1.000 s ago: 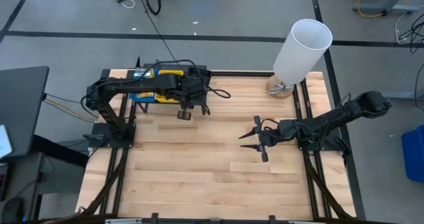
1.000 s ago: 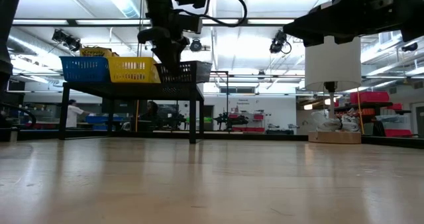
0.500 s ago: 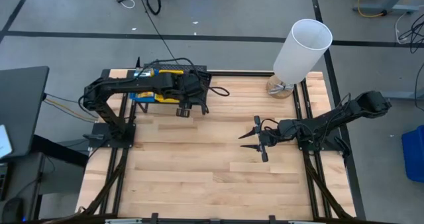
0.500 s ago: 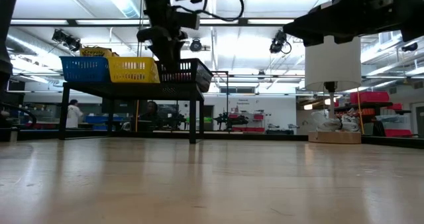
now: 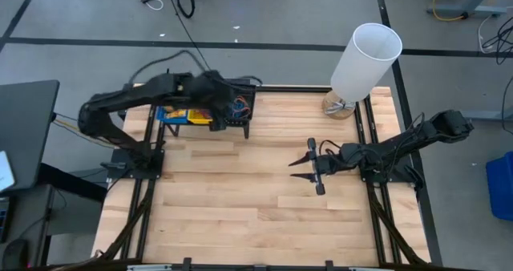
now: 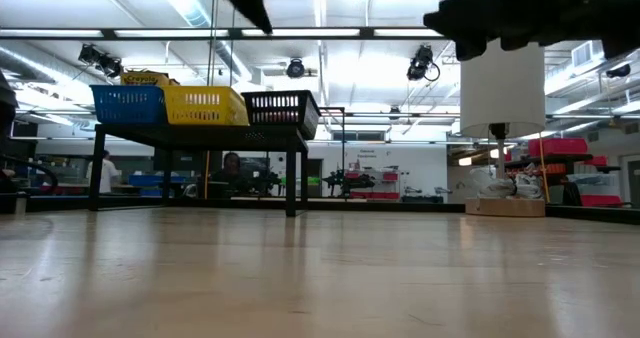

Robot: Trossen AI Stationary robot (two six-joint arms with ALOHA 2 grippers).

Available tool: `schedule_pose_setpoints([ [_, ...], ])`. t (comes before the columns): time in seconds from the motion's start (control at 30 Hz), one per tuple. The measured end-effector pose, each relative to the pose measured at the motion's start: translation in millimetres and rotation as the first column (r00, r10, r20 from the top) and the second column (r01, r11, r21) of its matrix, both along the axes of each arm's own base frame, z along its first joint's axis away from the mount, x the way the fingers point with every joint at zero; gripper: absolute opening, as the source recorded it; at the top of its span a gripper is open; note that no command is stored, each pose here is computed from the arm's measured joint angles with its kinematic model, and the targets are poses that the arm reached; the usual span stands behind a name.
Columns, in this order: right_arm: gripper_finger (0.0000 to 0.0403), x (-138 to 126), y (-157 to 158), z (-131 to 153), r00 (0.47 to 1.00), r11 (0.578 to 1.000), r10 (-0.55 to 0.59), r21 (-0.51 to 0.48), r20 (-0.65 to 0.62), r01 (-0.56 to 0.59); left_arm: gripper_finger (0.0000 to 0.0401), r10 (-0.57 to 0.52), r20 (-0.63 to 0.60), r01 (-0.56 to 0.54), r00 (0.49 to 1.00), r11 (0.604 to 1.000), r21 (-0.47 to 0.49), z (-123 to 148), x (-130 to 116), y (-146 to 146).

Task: Pick & Place Office Desk Supplies
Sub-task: Return to Home Position

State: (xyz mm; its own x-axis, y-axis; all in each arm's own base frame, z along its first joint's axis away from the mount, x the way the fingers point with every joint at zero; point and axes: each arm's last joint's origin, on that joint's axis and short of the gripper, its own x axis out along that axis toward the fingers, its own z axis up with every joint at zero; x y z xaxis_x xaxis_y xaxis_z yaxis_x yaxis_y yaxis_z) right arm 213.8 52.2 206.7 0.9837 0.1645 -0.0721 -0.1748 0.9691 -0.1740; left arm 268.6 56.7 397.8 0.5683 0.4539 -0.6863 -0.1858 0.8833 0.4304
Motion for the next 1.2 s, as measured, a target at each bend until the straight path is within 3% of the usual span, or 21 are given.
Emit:
schedule_pose_setpoints([
  [0.2,0.0153,0.1,0.1,7.5,0.997,1.0,0.0,0.012,0.074,-0.001,0.0217,-0.051,0.225,0.052,0.973,0.999,0.001,53.9,-40.0,-21.4],
  [0.3,0.0153,-0.2,0.3,13.1,0.991,1.0,0.004,-0.016,0.137,-0.002,0.0217,-0.026,0.297,0.044,0.955,0.998,-0.052,65.5,-62.3,-29.8],
  [0.4,0.0153,-2.3,5.5,18.1,0.984,0.999,0.028,0.026,0.178,-0.033,0.0217,-0.089,0.315,0.124,0.945,0.988,-0.095,70.7,-81.8,-38.8],
  [0.53,0.0153,-10.1,12.9,29.5,0.969,0.989,0.062,0.114,0.239,-0.092,0.0217,-0.26,0.366,0.346,0.894,0.918,-0.193,73.5,-103.4,-54.4],
  [0.6,0.0153,-16.9,17.1,33.7,0.964,0.989,0.106,0.079,0.244,-0.129,0.0217,-0.347,0.389,0.454,0.853,0.862,-0.226,71.3,-111.4,-63.8],
  [0.73,0.0153,-38.7,22.5,42.2,0.956,0.98,0.199,-0.013,0.216,-0.201,0.0217,-0.47,0.404,0.588,0.785,0.77,-0.247,55.6,-120.7,-82.7],
  [0.83,0.0153,-62.8,18.5,55.5,0.958,0.979,0.174,0.067,0.23,-0.193,0.0217,-0.482,0.433,0.612,0.761,0.756,-0.234,33.5,-124.2,-94.8],
  [0.93,0.0153,-91.8,13.1,60.9,0.954,0.964,0.219,0.106,0.204,-0.244,0.0217,-0.472,0.47,0.624,0.746,0.743,-0.243,6.3,-130.1,-104.0],
  [1.2,0.0153,-153.9,-11.6,54.0,0.935,0.905,0.341,0.237,0.095,-0.354,0.0217,-0.482,0.576,0.724,0.66,0.614,-0.316,-71.8,-142.3,-123.2],
])
